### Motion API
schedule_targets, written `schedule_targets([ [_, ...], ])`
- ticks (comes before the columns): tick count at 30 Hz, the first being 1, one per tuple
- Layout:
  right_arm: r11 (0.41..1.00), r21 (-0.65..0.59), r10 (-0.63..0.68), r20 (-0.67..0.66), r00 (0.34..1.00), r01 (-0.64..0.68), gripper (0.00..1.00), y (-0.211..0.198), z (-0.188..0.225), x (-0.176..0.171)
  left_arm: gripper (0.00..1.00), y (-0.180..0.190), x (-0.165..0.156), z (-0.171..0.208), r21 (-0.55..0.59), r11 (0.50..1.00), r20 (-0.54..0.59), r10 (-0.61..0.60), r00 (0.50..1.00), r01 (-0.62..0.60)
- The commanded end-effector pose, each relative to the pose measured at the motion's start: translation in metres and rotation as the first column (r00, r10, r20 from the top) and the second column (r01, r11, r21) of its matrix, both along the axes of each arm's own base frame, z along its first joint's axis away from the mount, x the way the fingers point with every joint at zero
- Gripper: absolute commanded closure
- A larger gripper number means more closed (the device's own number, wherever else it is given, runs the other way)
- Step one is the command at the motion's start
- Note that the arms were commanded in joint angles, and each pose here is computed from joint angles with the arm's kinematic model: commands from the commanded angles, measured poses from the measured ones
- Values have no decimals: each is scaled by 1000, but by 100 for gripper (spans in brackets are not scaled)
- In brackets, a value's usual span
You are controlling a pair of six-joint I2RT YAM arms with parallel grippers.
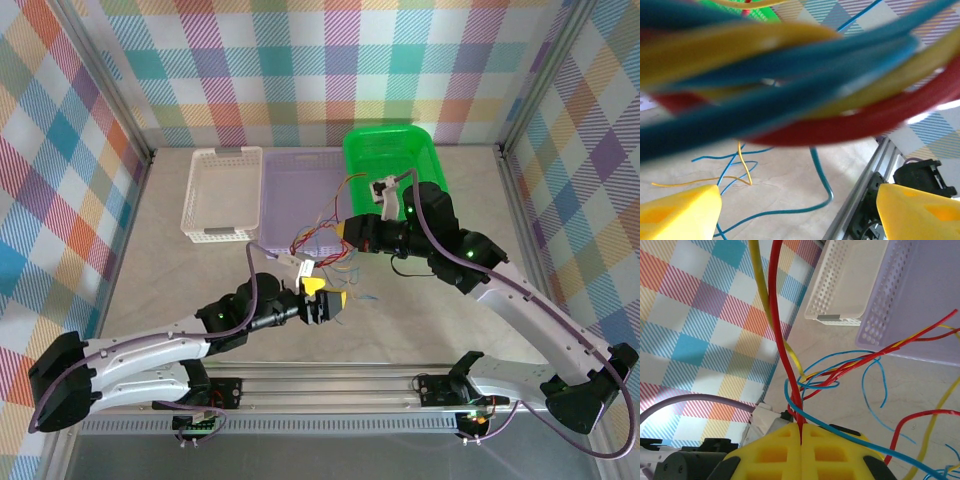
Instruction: Untangle the cables
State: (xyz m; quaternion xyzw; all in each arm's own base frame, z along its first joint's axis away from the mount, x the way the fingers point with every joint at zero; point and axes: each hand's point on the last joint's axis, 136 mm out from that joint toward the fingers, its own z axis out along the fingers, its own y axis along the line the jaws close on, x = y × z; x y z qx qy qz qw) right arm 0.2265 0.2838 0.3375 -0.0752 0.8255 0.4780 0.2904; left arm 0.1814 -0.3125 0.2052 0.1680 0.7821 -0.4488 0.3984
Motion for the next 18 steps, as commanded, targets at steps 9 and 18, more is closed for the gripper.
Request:
schedule_targets([
  [9,998,63,7,28,1000,-9,100,-2,22,-6,82,-9,12,35,-59,998,70,38,997,-34],
  [18,990,-14,-143,35,989,144,100,-36,3,7,100,18,0,27,-25,998,59,56,997,-55],
])
